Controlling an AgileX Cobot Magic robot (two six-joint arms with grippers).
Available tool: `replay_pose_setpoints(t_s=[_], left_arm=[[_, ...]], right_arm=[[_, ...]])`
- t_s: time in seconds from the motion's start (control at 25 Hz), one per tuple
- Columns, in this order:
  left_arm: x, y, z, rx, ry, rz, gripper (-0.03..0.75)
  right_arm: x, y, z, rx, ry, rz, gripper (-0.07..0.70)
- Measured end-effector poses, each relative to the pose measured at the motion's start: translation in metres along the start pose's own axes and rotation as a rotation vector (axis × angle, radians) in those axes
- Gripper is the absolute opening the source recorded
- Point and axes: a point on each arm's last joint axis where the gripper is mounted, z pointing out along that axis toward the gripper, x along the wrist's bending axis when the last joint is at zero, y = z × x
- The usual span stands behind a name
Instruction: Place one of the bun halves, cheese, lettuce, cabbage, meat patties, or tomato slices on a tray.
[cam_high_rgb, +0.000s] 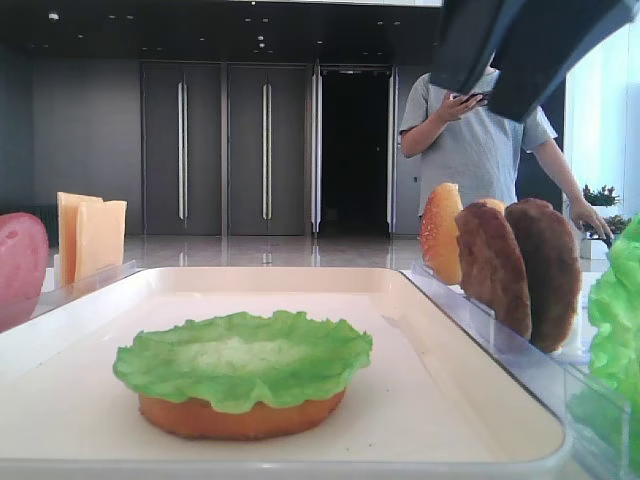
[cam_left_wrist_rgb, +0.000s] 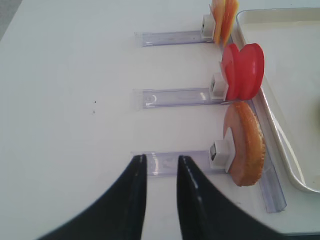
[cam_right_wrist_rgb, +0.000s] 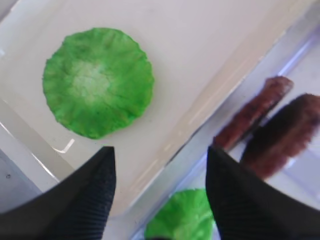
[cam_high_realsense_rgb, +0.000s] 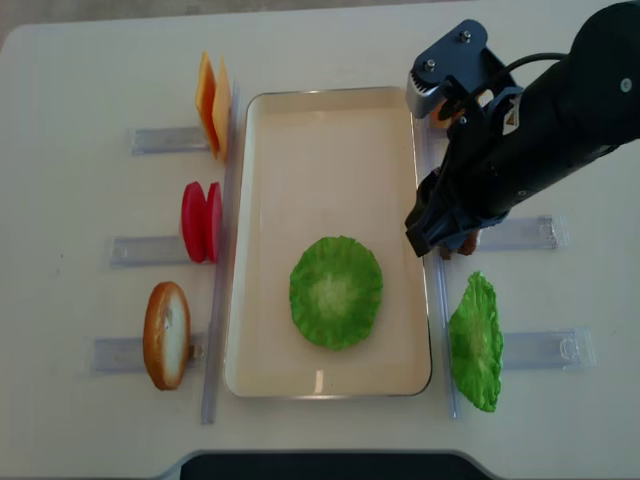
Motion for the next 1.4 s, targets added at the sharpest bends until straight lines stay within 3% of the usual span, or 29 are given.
replay_pose_setpoints(t_s=[0.24, 0.44, 0.76, 0.92, 1.04, 1.4], left_arm=[[0.0, 0.0, 0.0, 0.0, 0.0, 0.0, 0.158], [0.0, 0.0, 0.0, 0.0, 0.0, 0.0, 0.158], [0.0, 0.0, 0.0, 0.0, 0.0, 0.0, 0.158], [0.0, 0.0, 0.0, 0.0, 0.0, 0.0, 0.158], [0.0, 0.0, 0.0, 0.0, 0.0, 0.0, 0.158], [0.0, 0.0, 0.0, 0.0, 0.0, 0.0, 0.158]], right_arm=[[-0.011, -0.023, -0.028, 0.142, -0.207, 0.094, 0.378], [-0.026, -0.038, -0.04, 0.245, -0.259, 0.186, 0.354], [-0.095, -0.064, -0.065, 0.256, -0.356, 0.489, 0.348], [-0.116, -0.079, -0.081, 0.225, -0.394, 0.611, 0.347], [-0.117, -0.083, -0.09, 0.195, -0.404, 0.639, 0.347], [-0.093, -0.102, -0.104, 0.128, -0.412, 0.627, 0.347]])
